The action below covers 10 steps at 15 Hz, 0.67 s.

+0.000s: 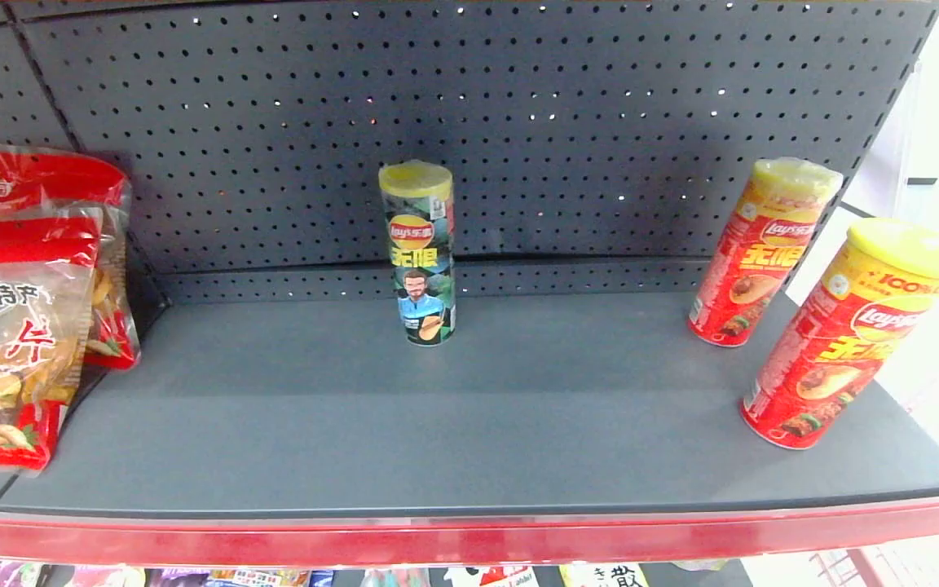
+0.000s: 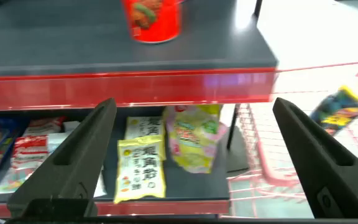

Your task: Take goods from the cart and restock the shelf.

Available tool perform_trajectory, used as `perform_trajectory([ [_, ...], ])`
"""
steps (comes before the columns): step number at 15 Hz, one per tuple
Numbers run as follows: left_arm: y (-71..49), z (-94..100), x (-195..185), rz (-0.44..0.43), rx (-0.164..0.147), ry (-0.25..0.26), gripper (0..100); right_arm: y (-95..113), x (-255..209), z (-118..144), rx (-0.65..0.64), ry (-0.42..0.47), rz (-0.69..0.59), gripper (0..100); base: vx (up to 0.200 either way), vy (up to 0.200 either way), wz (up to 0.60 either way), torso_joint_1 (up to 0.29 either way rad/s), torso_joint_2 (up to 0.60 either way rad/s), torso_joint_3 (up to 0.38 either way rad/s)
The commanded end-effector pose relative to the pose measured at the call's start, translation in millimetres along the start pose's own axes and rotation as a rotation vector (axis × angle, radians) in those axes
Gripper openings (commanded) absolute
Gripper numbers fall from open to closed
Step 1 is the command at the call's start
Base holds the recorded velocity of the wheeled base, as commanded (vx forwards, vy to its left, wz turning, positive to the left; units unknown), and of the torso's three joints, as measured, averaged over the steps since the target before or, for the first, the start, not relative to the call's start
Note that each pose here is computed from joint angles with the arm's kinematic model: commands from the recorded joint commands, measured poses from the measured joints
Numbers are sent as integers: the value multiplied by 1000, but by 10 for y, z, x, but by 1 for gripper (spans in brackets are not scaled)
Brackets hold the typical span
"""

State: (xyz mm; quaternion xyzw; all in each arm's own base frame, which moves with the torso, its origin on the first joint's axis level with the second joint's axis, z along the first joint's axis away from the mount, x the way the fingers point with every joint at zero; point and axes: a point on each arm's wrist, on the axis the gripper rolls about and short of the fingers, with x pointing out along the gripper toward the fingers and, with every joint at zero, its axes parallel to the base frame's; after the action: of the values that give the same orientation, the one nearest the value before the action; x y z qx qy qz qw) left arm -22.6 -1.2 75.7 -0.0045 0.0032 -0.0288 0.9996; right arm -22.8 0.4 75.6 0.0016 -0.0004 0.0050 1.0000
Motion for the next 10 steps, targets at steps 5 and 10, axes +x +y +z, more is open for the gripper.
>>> perform_trajectory([
  [5,0,0,1,1,0,1,100,0,0,0,-2,-1,1,100,0,-200,0,2,1,4],
  [10,0,0,1,1,0,1,100,0,0,0,-2,-1,1,100,0,-200,0,0,4,3],
])
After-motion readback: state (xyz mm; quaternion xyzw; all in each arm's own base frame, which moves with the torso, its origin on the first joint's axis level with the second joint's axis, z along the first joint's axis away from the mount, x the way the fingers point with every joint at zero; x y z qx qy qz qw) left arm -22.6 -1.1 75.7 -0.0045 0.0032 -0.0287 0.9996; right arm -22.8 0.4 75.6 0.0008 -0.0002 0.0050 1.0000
